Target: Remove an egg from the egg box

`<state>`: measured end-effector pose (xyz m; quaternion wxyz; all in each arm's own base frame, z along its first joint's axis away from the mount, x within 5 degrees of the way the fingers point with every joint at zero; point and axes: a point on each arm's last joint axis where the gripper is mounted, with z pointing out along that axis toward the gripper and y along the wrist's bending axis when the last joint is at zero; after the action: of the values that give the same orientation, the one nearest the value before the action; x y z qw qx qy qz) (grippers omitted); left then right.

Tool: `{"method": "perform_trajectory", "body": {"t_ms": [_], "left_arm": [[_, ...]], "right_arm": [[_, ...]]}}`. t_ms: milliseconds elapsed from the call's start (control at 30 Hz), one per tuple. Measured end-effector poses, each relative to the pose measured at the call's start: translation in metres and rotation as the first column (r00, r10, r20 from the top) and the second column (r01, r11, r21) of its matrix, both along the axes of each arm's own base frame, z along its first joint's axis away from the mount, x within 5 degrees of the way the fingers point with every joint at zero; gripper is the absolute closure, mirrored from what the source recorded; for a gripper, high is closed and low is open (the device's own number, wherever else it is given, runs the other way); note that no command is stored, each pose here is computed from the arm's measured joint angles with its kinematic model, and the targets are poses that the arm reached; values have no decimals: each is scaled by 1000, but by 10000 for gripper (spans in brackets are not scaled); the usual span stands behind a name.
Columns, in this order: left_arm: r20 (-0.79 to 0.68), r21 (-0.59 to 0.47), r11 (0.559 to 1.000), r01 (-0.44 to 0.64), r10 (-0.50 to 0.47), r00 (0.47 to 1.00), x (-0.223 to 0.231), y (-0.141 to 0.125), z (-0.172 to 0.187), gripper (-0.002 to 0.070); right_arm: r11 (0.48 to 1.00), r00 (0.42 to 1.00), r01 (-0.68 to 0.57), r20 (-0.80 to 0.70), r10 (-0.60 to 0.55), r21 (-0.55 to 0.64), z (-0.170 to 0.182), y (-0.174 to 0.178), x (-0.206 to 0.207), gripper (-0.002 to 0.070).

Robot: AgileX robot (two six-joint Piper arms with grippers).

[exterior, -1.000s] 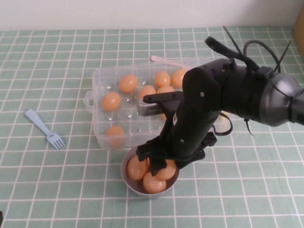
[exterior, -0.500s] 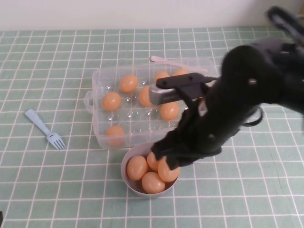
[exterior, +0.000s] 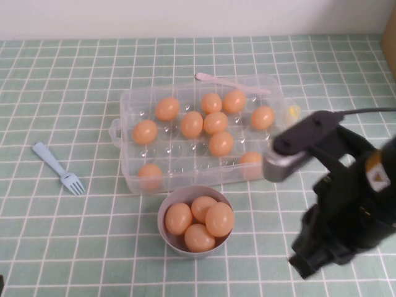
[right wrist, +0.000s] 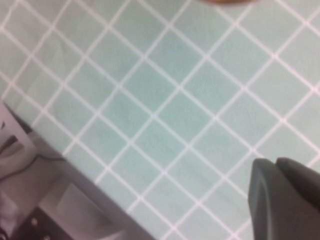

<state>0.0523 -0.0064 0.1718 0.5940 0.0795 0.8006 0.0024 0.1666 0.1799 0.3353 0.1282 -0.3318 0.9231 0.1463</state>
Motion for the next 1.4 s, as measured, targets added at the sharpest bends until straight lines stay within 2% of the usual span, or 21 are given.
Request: {"method": "perform_trajectory", "body": {"t_ms": [300, 467, 600, 733, 833, 933, 1033, 1267, 1367, 1400], "left_arm": [[0, 0, 1000, 0, 0, 1000, 0, 0, 0, 678], [0, 0, 1000, 0, 0, 1000, 0, 0, 0, 678], [0, 0, 1000, 0, 0, 1000, 0, 0, 0, 678], [0, 0, 1000, 0, 0, 1000, 0, 0, 0, 678], [0, 0, 1000, 0, 0, 1000, 0, 0, 0, 678], [0, 0, 1000, 0, 0, 1000, 0, 0, 0, 678], [0, 0, 1000, 0, 0, 1000, 0, 0, 0, 678], [0, 0, 1000, 0, 0, 1000, 0, 0, 0, 678], [0, 0, 1000, 0, 0, 1000, 0, 0, 0, 678], [0, 0, 1000, 0, 0, 1000, 0, 0, 0, 678]], "right_arm": [[999, 999, -22, 44, 21, 37, 15, -37, -39, 691], [992, 987, -122, 112, 119, 17, 19, -43, -43, 691], [990, 974, -140, 178, 139, -12, 19, -44, -38, 692], [994, 955, -105, 282, 96, 17, 13, -46, -29, 692], [995, 925, -3, 378, -37, 104, 1, -62, -19, 692], [966, 852, 150, 468, -234, 210, -19, -93, -15, 692], [914, 725, 273, 560, -400, 299, -45, -124, -22, 692], [791, 480, 449, 635, -605, 415, -108, -168, -71, 694], [728, 354, 467, 648, -674, 502, -131, -176, -86, 694], [719, 331, 468, 652, -682, 515, -138, -177, -89, 694]]}}
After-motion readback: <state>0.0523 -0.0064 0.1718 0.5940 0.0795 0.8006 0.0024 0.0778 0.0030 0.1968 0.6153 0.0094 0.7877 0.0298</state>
